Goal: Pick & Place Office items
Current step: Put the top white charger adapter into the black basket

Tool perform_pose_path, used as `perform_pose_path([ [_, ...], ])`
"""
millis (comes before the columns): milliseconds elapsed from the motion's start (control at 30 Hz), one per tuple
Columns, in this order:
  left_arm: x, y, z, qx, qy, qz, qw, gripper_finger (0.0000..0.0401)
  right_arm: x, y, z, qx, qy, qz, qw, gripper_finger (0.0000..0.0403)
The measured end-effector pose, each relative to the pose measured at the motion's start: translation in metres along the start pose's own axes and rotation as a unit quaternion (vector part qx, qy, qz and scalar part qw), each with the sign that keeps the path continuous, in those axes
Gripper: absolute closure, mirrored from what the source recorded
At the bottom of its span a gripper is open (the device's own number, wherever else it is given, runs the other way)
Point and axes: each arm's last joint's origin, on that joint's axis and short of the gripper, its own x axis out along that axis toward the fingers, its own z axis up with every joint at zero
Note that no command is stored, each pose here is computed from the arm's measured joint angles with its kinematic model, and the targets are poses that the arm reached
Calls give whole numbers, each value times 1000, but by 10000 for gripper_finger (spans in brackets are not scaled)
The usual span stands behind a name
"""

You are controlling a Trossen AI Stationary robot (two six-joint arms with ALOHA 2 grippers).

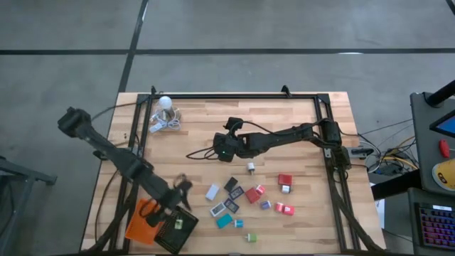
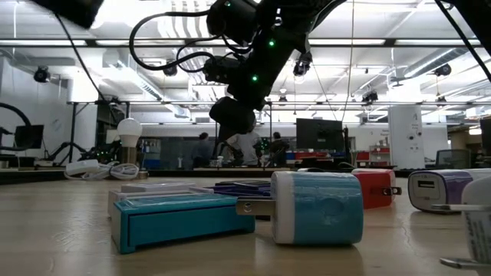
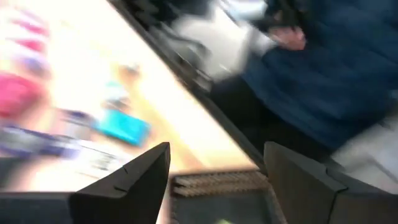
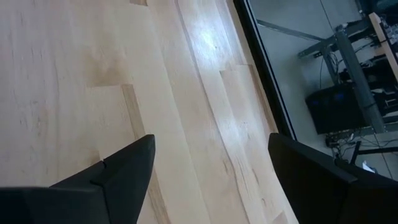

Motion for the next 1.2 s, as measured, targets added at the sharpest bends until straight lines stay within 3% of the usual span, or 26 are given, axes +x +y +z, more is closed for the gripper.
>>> perform_pose_path([
  [200, -38, 6, 4, 56, -74, 188, 978, 136, 0, 0, 0, -1, 0, 0, 1000, 100],
  [300, -42, 9, -1, 64, -102, 233, 965, 137, 0, 0, 0, 0, 0, 0, 1000, 103],
  [500, -35, 13, -13, 123, -124, 250, 952, 137, 0, 0, 1, -7, -4, -1, 1000, 100],
  [800, -32, 16, -25, 153, -97, 268, 946, 139, 0, -1, 5, -24, -20, -3, 999, 93],
  [933, -33, 18, -25, 169, -89, 300, 934, 139, 0, 0, 6, 16, -24, 1, 1000, 98],
  [1200, -37, 28, -26, 158, -94, 326, 927, 139, -1, -2, 14, 139, -60, 5, 989, 105],
])
